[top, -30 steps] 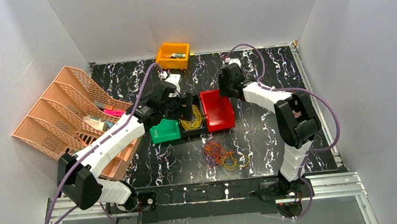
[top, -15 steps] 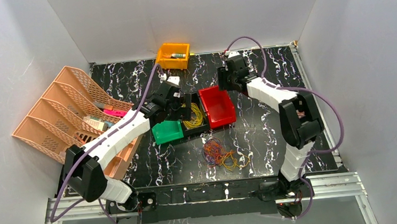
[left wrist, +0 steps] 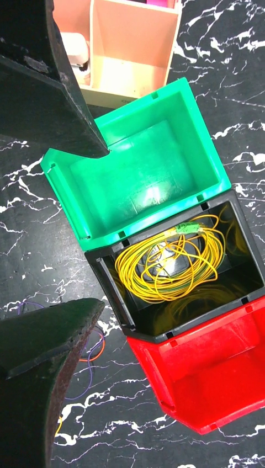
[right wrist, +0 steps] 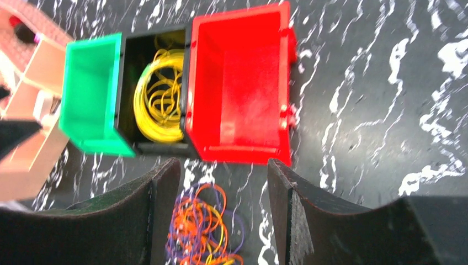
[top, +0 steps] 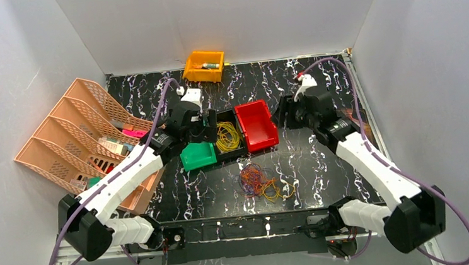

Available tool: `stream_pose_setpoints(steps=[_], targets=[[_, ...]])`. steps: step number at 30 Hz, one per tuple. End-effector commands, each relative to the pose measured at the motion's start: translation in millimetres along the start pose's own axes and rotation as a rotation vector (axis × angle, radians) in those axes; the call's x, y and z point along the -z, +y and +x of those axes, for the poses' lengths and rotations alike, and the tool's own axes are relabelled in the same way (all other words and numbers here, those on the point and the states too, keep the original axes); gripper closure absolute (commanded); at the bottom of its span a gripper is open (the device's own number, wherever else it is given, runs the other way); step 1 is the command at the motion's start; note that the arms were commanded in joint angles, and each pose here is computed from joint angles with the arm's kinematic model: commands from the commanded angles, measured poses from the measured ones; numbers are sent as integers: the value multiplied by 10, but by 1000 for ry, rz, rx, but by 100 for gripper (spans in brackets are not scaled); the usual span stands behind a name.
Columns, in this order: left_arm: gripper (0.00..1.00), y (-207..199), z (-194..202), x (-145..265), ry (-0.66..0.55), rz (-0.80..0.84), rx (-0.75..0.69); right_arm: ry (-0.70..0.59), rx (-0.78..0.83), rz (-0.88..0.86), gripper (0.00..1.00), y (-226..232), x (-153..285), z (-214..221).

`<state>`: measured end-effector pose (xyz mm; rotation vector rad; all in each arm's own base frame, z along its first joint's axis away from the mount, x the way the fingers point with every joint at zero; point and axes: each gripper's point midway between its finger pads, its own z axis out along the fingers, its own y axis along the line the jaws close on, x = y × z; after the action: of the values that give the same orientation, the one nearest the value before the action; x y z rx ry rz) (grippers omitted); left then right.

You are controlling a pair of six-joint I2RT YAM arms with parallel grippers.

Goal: Untangle the cables

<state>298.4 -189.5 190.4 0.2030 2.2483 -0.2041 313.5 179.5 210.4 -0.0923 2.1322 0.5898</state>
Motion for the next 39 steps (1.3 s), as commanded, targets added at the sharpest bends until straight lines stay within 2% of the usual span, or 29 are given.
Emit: stream_pose_setpoints(steps=[1, 5, 7, 10, 19, 26, 34, 39], targets=[[2, 92, -122, 170, -50, -12, 0, 152, -3, -142, 33, 180, 315, 453], [2, 37, -102, 197, -87, 36, 48, 225, -29, -259, 36, 360, 545, 663], [2, 100, -83, 173, -81, -6, 64, 255, -68, -275, 38, 393, 602, 750], [2, 185, -62, 119, -40, -82, 68, 271, -113, -258, 40, 381, 607, 922], [2, -17, -98, 47, -57, 19, 84, 330, -175, -208, 43, 436, 550, 1549], [2, -40, -42, -21, -28, 22, 63, 343, -151, -236, 48, 611, 454, 1688], [2, -45, -5, -50, 1, 19, 38, 389, -145, -184, 52, 525, 338, 1840], [2, -51, 40, -90, 15, 20, 32, 425, -148, -210, 54, 567, 301, 1926]])
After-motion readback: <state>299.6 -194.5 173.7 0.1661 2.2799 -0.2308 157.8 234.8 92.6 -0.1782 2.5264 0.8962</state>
